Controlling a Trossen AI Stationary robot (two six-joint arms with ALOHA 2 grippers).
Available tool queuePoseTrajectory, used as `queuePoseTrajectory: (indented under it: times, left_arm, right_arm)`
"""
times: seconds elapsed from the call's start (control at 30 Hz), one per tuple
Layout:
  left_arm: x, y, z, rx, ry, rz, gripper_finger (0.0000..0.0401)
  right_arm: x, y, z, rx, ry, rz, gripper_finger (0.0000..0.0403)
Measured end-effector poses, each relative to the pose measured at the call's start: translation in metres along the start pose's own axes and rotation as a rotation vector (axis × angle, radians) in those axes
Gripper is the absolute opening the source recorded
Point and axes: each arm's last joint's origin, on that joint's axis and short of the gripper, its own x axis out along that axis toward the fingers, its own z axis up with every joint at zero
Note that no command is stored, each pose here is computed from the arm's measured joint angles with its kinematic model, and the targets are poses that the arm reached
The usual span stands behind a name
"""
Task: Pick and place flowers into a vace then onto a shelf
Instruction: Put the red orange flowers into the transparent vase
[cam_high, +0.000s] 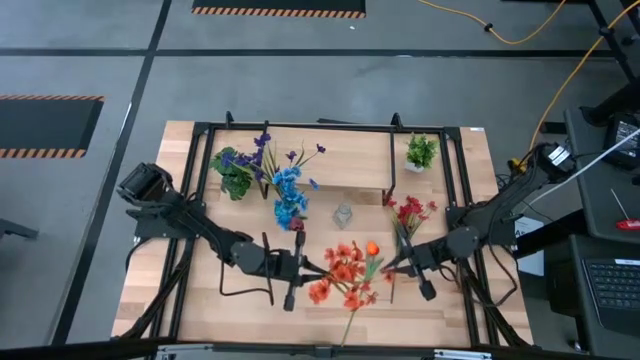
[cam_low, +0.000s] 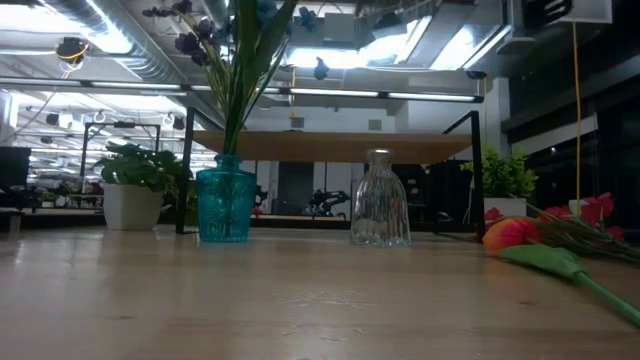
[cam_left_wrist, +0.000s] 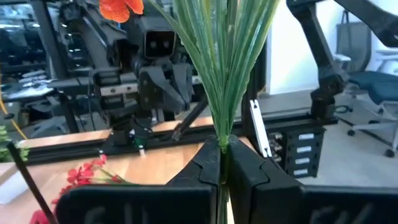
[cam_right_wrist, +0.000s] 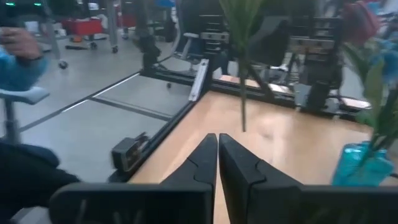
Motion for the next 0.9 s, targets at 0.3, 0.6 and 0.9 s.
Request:
queuePoseTrajectory:
  times: [0.3,0.6,0.9]
  left_arm:
    - [0.002,0.001,0.000,-0.010,-0.024,0.014,0.0004]
    - [0.004,0.007,-0.001,-0.010,-0.020,0.066,0.0004]
    - [0.005,0.011,-0.001,-0.007,-0.013,0.093,0.0004]
  right_arm:
    - [0.008,-0.013,0.000,-0.077,-0.023,-0.065,0.0022]
    - [0.009,-0.018,0.005,-0.120,-0.073,-0.052,0.0022]
    - [0.012,-0.027,0.006,-0.113,-0.102,-0.024,0.0048]
